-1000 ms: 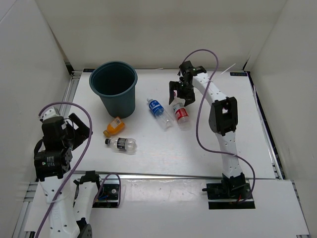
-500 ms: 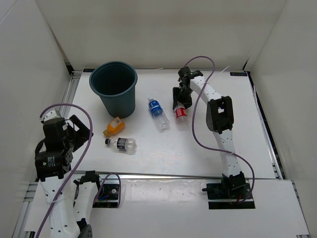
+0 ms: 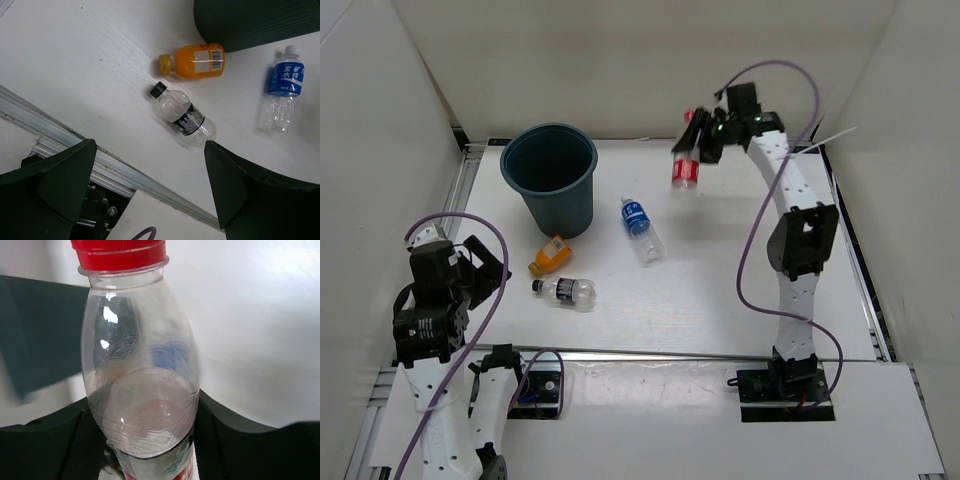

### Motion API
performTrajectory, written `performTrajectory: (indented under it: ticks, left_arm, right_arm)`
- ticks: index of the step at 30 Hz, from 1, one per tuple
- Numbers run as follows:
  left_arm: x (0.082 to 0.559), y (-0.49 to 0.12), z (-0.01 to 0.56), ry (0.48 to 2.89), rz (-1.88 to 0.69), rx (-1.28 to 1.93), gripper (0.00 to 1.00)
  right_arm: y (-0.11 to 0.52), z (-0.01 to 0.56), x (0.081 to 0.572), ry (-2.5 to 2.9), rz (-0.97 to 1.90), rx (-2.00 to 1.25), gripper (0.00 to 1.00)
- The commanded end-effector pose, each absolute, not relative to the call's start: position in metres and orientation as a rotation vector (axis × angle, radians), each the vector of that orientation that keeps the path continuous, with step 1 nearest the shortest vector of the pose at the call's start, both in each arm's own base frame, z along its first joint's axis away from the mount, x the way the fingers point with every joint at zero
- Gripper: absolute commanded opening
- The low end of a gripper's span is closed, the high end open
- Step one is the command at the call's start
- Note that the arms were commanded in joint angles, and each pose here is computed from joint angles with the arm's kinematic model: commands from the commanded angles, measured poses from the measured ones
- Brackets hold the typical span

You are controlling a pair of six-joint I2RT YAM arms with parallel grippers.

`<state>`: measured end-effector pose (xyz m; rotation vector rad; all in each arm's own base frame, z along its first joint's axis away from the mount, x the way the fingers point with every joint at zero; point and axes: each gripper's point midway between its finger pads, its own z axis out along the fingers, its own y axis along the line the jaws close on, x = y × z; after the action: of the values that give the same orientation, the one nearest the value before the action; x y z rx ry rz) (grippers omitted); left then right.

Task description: Put the plastic bottles in the bin

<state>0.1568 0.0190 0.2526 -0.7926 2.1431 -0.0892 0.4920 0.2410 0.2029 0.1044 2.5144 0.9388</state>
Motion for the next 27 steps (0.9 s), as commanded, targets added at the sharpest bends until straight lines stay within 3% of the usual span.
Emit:
performTrajectory:
  ticks: [1, 5, 10, 18, 27]
  left_arm:
    - [0.164, 0.013, 0.252, 2.155, -0.133, -0.751, 1.00]
    - [0.171, 0.010, 0.253, 2.181, -0.148, -0.718, 1.00]
    - [0.176, 0.016, 0.268, 2.152, -0.111, -0.679, 1.00]
    - [0.174, 0.009, 0.271, 2.171, -0.147, -0.650, 1.00]
    - [0.177, 0.006, 0.260, 2.212, -0.157, -0.616, 1.00]
  right_arm:
    - [0.295, 0.357, 0.477, 2.083, 1.494, -0.136, 0.40]
    - [0.334, 0.414, 0.461, 1.905, 1.810, -0.232, 0.39]
    - [0.377, 0.454, 0.435, 1.745, 1.870, -0.315, 0.42]
    - [0.429, 0.452, 0.417, 1.685, 1.940, -0.342, 0.42]
    - [0.450, 0.439, 0.440, 1.655, 1.911, -0.213, 0.42]
